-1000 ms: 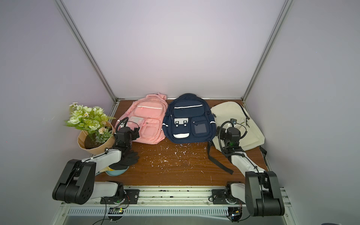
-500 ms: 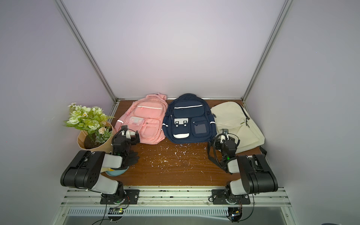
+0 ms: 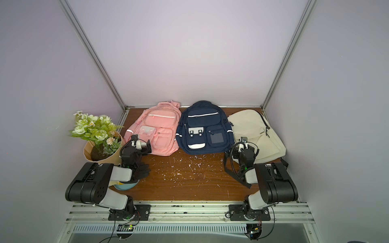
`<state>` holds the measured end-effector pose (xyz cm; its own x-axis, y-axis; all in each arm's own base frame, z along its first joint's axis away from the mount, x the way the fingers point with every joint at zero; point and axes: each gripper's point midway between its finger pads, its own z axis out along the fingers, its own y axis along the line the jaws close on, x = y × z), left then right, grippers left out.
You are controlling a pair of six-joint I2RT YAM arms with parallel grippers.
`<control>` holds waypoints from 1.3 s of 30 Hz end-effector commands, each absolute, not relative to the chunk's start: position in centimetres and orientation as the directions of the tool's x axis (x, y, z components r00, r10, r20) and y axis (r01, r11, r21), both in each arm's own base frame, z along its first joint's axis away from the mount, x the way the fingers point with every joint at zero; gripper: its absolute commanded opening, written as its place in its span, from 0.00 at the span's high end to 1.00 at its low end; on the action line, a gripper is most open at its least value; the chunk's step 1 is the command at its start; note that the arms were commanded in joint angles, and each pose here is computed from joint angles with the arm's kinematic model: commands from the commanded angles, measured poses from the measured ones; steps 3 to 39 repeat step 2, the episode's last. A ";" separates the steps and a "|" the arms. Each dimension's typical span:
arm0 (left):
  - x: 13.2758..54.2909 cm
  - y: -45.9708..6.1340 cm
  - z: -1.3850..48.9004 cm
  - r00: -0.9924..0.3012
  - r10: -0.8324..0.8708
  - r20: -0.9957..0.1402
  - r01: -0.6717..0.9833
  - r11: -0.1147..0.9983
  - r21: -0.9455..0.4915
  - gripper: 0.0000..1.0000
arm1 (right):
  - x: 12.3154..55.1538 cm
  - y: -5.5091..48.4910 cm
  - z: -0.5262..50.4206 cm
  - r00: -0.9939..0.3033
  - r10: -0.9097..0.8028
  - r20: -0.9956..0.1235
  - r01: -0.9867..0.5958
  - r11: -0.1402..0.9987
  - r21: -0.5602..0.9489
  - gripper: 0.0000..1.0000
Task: Zip up the backpack
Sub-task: Reset both arms
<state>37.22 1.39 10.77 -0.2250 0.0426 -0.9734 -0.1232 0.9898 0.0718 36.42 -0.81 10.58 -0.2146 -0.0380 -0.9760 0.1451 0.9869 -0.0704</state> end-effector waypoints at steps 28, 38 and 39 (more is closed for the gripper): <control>37.4 1.7 11.7 -0.186 0.055 -0.981 -0.127 0.989 0.080 0.01 | 37.2 -1.1 12.9 -0.131 -0.011 -0.991 0.170 0.985 -0.033 0.01; 37.4 1.7 11.7 -0.186 0.055 -0.981 -0.127 0.989 0.080 0.01 | 37.2 -1.1 12.9 -0.131 -0.011 -0.991 0.170 0.985 -0.033 0.01; 37.4 1.7 11.7 -0.186 0.055 -0.981 -0.127 0.989 0.080 0.01 | 37.2 -1.1 12.9 -0.131 -0.011 -0.991 0.170 0.985 -0.033 0.01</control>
